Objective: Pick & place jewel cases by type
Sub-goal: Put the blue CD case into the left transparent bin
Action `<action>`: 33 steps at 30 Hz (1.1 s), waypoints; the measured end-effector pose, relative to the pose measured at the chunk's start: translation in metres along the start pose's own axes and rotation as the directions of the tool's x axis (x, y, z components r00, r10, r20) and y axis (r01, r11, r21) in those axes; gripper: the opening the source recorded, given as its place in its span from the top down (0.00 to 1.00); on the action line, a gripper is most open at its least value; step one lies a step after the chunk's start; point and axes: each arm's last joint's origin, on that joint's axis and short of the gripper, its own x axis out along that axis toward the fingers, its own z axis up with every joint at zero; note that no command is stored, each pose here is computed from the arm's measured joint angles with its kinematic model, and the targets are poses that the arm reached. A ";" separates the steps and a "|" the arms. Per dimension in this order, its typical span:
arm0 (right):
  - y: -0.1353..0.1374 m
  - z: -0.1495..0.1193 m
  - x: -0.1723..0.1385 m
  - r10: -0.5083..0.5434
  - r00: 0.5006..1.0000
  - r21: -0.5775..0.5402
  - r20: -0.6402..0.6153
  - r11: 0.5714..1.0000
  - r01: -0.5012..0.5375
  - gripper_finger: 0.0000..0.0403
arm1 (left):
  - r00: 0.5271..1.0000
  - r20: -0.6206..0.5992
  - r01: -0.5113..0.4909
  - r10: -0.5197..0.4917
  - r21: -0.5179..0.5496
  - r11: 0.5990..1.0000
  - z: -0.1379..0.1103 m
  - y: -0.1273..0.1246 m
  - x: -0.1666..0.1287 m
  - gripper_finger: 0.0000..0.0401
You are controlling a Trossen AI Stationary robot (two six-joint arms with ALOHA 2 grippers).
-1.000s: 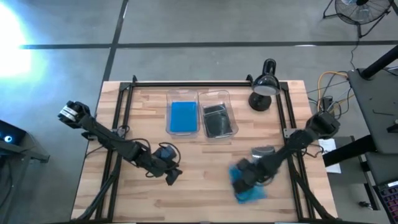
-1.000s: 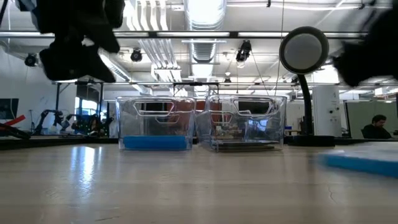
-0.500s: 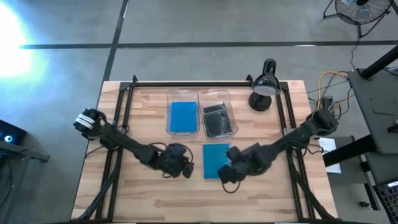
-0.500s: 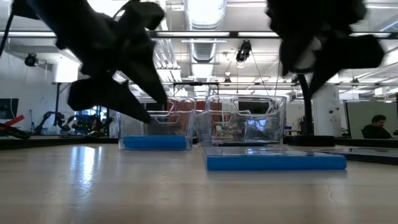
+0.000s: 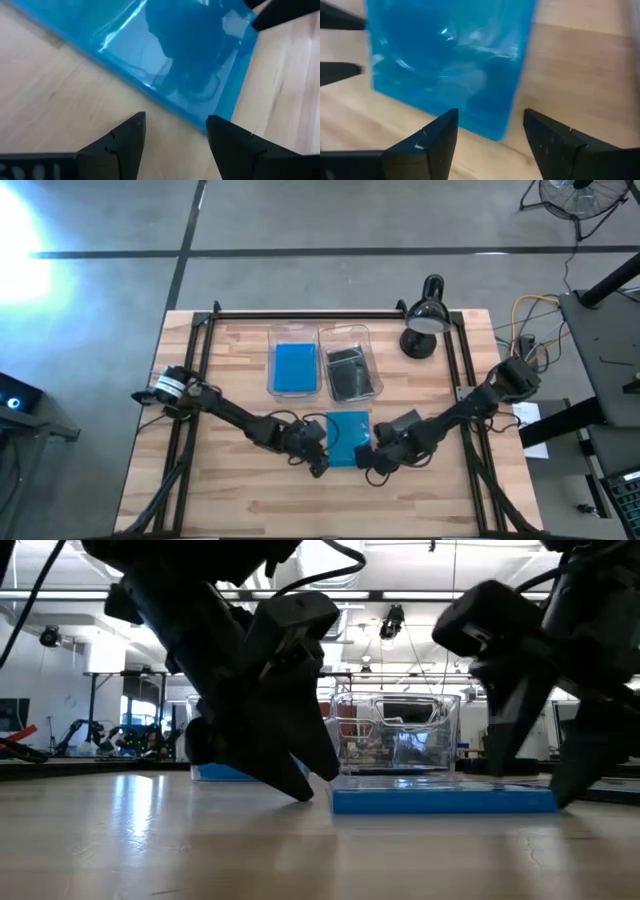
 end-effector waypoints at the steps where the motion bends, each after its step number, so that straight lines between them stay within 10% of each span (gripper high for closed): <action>1: 0.001 0.002 0.004 0.015 1.000 -0.013 -0.001 1.000 -0.015 0.46 | 1.000 -0.010 -0.003 0.003 0.014 1.000 -0.002 0.001 0.003 0.52; 15: 0.046 0.011 -0.037 0.415 0.904 -0.119 0.103 0.907 -0.404 0.46 | 0.993 -0.100 -0.055 0.065 0.102 0.993 -0.025 0.012 0.011 0.52; 27: 0.064 0.013 0.000 0.310 0.951 -0.154 0.008 0.940 -0.306 0.48 | 0.999 -0.048 -0.021 0.025 0.092 0.996 -0.021 0.006 0.006 0.52; 33: 0.065 0.010 -0.003 0.292 0.951 -0.171 -0.100 0.937 -0.305 0.74 | 1.000 -0.015 -0.017 0.020 0.185 0.983 -0.027 -0.007 -0.012 0.52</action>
